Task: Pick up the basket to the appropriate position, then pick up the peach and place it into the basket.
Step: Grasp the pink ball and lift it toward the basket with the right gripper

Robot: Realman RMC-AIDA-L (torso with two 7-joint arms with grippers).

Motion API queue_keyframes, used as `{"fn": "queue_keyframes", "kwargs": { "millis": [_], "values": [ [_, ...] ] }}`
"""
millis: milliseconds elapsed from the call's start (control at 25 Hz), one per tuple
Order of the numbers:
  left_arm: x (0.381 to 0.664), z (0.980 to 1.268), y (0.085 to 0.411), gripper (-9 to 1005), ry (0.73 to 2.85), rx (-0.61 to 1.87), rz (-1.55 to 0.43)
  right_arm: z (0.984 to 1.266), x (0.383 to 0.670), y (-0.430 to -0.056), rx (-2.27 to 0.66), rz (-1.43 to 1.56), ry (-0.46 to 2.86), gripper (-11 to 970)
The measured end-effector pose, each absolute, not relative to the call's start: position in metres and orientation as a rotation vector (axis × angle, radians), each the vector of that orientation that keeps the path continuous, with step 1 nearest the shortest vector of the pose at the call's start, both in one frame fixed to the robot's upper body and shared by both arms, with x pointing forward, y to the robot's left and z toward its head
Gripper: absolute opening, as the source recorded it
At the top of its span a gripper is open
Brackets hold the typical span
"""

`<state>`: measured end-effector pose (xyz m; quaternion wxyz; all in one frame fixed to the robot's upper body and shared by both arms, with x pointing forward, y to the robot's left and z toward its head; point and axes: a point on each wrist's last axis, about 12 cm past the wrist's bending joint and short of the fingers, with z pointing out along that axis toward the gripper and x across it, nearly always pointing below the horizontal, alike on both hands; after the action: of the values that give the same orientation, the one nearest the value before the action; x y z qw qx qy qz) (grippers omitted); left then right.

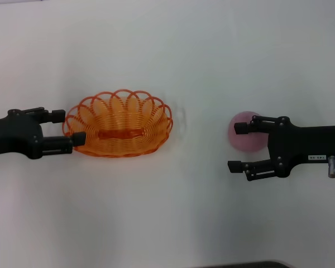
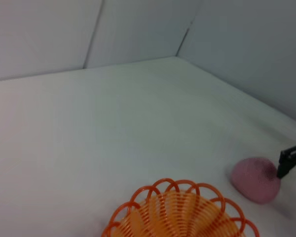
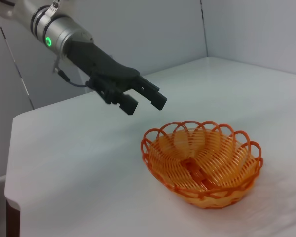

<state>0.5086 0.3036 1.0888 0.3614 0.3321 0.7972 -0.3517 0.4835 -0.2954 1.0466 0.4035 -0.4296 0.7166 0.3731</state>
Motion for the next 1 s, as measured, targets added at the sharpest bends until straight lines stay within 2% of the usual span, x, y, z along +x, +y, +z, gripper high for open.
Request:
{"fn": "queue_keyframes", "kwargs": {
  "millis": [480,1000],
  "values": [
    [0.487,1.069,0.316,827,1.989,0.938,-0.784,1.048,0.486,-0.294,-1.090,0.943,1.803,945],
    [0.457,1.047,0.324,827,1.980,0.868,-0.828,1.047,0.484,-0.296,-1.075,0.933,1.805,945]
  ]
}}
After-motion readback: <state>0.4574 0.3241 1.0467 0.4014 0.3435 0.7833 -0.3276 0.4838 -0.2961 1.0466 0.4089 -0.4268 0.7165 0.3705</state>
